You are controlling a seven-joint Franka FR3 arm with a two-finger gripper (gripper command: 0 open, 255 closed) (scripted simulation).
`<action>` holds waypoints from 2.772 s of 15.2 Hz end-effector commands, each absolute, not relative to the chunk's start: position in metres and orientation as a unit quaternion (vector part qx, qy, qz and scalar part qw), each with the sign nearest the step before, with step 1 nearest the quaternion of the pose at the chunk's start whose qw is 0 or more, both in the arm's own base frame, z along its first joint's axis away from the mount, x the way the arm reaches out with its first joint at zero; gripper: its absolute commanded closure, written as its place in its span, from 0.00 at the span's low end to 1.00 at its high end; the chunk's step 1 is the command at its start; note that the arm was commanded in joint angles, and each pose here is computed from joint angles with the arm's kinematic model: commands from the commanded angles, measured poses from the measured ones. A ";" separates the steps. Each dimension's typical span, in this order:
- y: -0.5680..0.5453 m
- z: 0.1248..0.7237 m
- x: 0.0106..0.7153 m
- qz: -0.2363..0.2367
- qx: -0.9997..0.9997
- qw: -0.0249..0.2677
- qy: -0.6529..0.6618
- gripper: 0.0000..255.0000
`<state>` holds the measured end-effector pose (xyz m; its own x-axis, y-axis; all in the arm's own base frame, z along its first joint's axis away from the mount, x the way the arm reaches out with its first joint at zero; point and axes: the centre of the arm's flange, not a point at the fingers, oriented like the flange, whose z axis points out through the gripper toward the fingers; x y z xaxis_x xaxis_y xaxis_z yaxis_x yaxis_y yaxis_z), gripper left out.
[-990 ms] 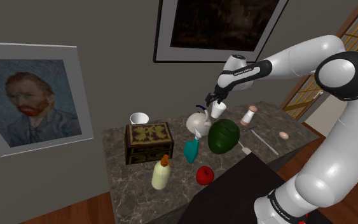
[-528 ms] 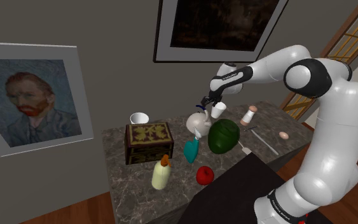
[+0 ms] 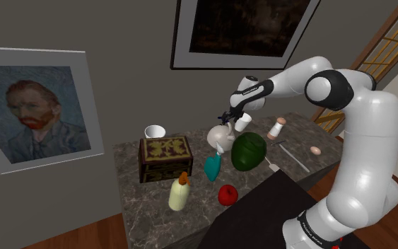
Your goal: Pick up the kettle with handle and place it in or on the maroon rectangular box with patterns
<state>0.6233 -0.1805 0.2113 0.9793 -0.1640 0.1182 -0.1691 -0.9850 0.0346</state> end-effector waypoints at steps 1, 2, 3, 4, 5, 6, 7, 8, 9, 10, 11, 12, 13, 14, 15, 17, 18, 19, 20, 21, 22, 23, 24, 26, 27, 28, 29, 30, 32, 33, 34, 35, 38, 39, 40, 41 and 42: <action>-0.181 0.208 0.624 0.058 0.995 0.022 -0.084 0.00; -0.181 0.208 0.624 0.058 0.995 0.022 -0.084 0.00; -0.181 0.208 0.624 0.058 0.995 0.022 -0.084 0.00; -0.181 0.208 0.624 0.058 0.995 0.022 -0.084 0.00; -0.181 0.208 0.624 0.058 0.995 0.022 -0.084 0.00; -0.181 0.208 0.624 0.058 0.995 0.022 -0.084 0.00; -0.181 0.208 0.624 0.058 0.995 0.022 -0.084 0.00; -0.181 0.208 0.624 0.058 0.995 0.022 -0.084 1.00; -0.181 0.208 0.624 0.058 0.995 0.022 -0.084 1.00; -0.181 0.208 0.624 0.058 0.995 0.022 -0.084 1.00; -0.181 0.208 0.624 0.058 0.995 0.022 -0.084 1.00; -0.181 0.208 0.624 0.058 0.995 0.022 -0.084 1.00; -0.181 0.208 0.624 0.058 0.995 0.022 -0.084 1.00; -0.181 0.208 0.624 0.058 0.995 0.022 -0.084 1.00; -0.181 0.208 0.624 0.058 0.995 0.022 -0.084 1.00; -0.181 0.208 0.624 0.058 0.995 0.022 -0.084 1.00; -0.181 0.213 0.624 0.058 0.995 0.022 -0.084 1.00; -0.181 0.218 0.624 0.058 0.995 0.022 -0.084 1.00; -0.181 0.223 0.624 0.058 0.995 0.022 -0.084 1.00; -0.181 0.229 0.624 0.058 0.995 0.022 -0.084 1.00; -0.181 0.234 0.624 0.058 0.995 0.022 -0.084 1.00; -0.181 0.239 0.624 0.058 0.995 0.022 -0.084 1.00; -0.181 0.245 0.624 0.058 0.995 0.022 -0.084 1.00; -0.181 0.255 0.624 0.058 0.995 0.022 -0.084 1.00; -0.181 0.260 0.624 0.058 0.995 0.022 -0.084 1.00; -0.181 0.266 0.624 0.058 0.995 0.022 -0.084 1.00; -0.181 0.271 0.624 0.058 0.995 0.022 -0.084 1.00; -0.181 0.276 0.624 0.058 0.995 0.022 -0.084 1.00; -0.181 0.287 0.624 0.058 0.995 0.022 -0.084 1.00; -0.181 0.292 0.624 0.058 0.995 0.022 -0.084 1.00; -0.181 0.297 0.624 0.058 0.995 0.022 -0.084 1.00; -0.181 0.303 0.624 0.058 0.995 0.022 -0.084 1.00; -0.181 0.318 0.624 0.058 0.995 0.022 -0.084 1.00; -0.181 0.324 0.624 0.058 0.995 0.022 -0.084 1.00; -0.181 0.329 0.624 0.058 0.995 0.022 -0.084 1.00; -0.181 0.334 0.624 0.058 0.995 0.022 -0.084 1.00; -0.181 0.340 0.624 0.058 0.995 0.022 -0.084 1.00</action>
<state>0.6245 -0.1815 0.3325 0.9796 -0.1639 0.1166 -0.1689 -0.9850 0.0344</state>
